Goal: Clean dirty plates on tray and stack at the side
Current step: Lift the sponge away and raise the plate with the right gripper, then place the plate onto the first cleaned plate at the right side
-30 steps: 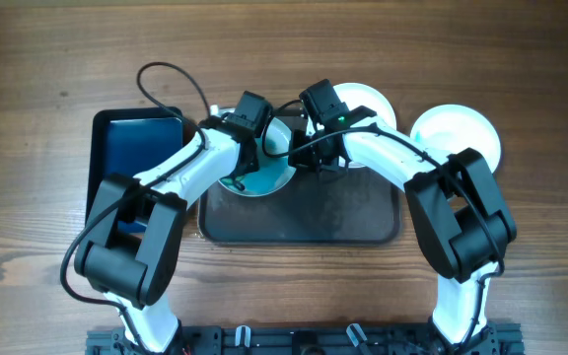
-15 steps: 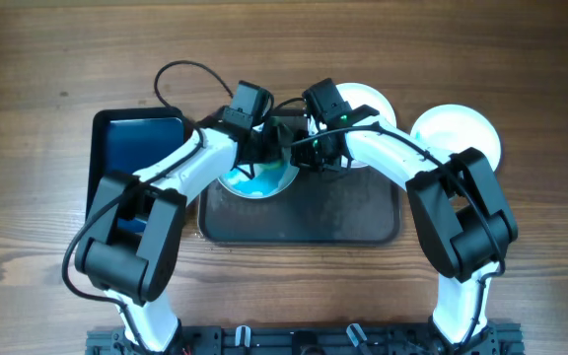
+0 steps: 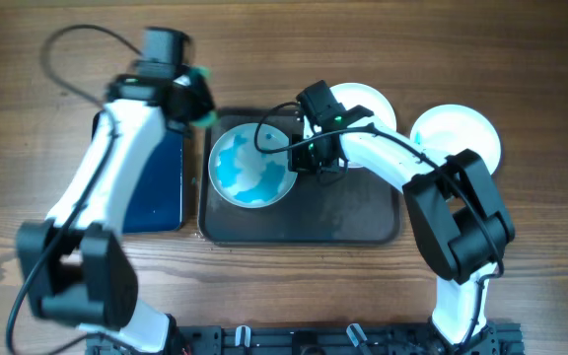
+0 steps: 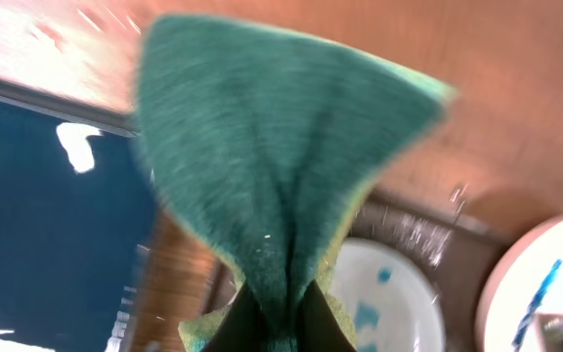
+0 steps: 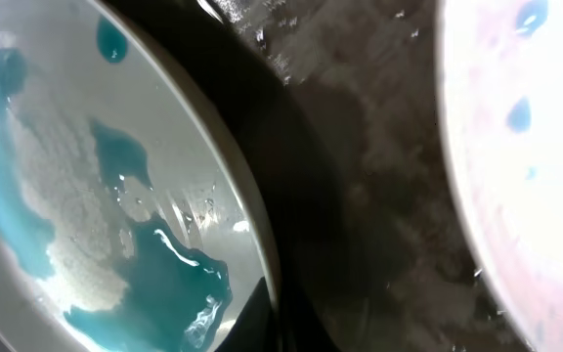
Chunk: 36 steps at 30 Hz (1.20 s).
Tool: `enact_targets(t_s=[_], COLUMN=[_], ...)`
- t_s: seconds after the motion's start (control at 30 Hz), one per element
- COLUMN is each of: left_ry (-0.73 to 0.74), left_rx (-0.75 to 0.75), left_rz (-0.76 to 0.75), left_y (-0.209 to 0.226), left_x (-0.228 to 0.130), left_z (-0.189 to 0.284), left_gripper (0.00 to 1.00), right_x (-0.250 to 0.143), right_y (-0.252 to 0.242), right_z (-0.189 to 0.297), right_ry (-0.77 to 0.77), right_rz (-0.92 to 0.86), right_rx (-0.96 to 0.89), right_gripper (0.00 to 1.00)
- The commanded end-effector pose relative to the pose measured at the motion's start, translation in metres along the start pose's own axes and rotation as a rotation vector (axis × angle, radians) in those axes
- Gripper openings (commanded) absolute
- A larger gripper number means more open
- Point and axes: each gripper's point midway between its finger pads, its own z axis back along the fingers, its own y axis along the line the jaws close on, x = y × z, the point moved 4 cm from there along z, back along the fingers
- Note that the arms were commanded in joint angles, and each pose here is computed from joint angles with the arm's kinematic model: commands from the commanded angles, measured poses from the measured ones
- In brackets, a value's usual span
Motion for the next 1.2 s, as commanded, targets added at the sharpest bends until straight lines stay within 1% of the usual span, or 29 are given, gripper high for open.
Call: enact_targets(t_s=[0.0, 0.1, 0.3, 0.47, 0.6, 0.67, 0.7, 0.77, 0.87, 0.93, 0.97, 1.0, 1.07, 1.17], left_ry=[-0.019, -0.011, 0.008, 0.010, 0.014, 0.014, 0.014, 0.014, 0.021, 0.024, 0.025, 0.026, 0.025, 0.026], left_rx=[-0.076, -0.067, -0.092, -0.090, -0.089, -0.089, -0.089, -0.089, -0.099, -0.103, -0.105, -0.106, -0.103, -0.103], left_rz=[0.052, 0.117, 0.115, 0.115, 0.115, 0.115, 0.115, 0.115, 0.115, 0.109, 0.105, 0.096, 0.092, 0.092], left_y=[0.003, 0.009, 0.005, 0.005, 0.005, 0.005, 0.005, 0.005, 0.004, 0.002, 0.000, -0.002, -0.003, -0.003], left_x=[0.012, 0.012, 0.009, 0.009, 0.008, 0.008, 0.008, 0.008, 0.007, 0.006, 0.005, 0.004, 0.003, 0.003], left_z=[0.022, 0.021, 0.021, 0.021, 0.021, 0.021, 0.021, 0.021, 0.021, 0.021, 0.021, 0.021, 0.021, 0.020], left_gripper=[0.04, 0.04, 0.04, 0.04, 0.04, 0.04, 0.04, 0.04, 0.04, 0.04, 0.04, 0.04, 0.04, 0.04], right_x=[0.021, 0.022, 0.005, -0.016, -0.029, -0.033, -0.034, -0.033, -0.033, -0.036, -0.038, -0.037, -0.033, -0.017], right_y=[0.013, 0.015, 0.041, 0.068, 0.082, 0.087, 0.088, 0.090, 0.092, 0.091, 0.089, 0.085, 0.077, 0.059], right_z=[0.059, 0.104, 0.176, 0.194, 0.222, 0.230, 0.230, 0.219, 0.184, 0.156, 0.140, 0.132, 0.124, 0.126], right_ry=[-0.241, -0.429, -0.756, -0.882, -1.064, -1.123, -1.122, -1.061, -0.878, -0.699, -0.587, -0.510, -0.397, -0.275], right_rz=[0.190, 0.259, 0.341, 0.451, 0.443, 0.429, 0.436, 0.474, 0.537, 0.559, 0.524, 0.463, 0.386, 0.275], right_rx=[-0.227, -0.459, -0.776, -0.918, -1.080, -1.119, -1.120, -1.064, -0.855, -0.664, -0.528, -0.430, -0.284, -0.085], right_gripper=[0.04, 0.04, 0.04, 0.04, 0.04, 0.04, 0.04, 0.04, 0.04, 0.04, 0.04, 0.04, 0.04, 0.04])
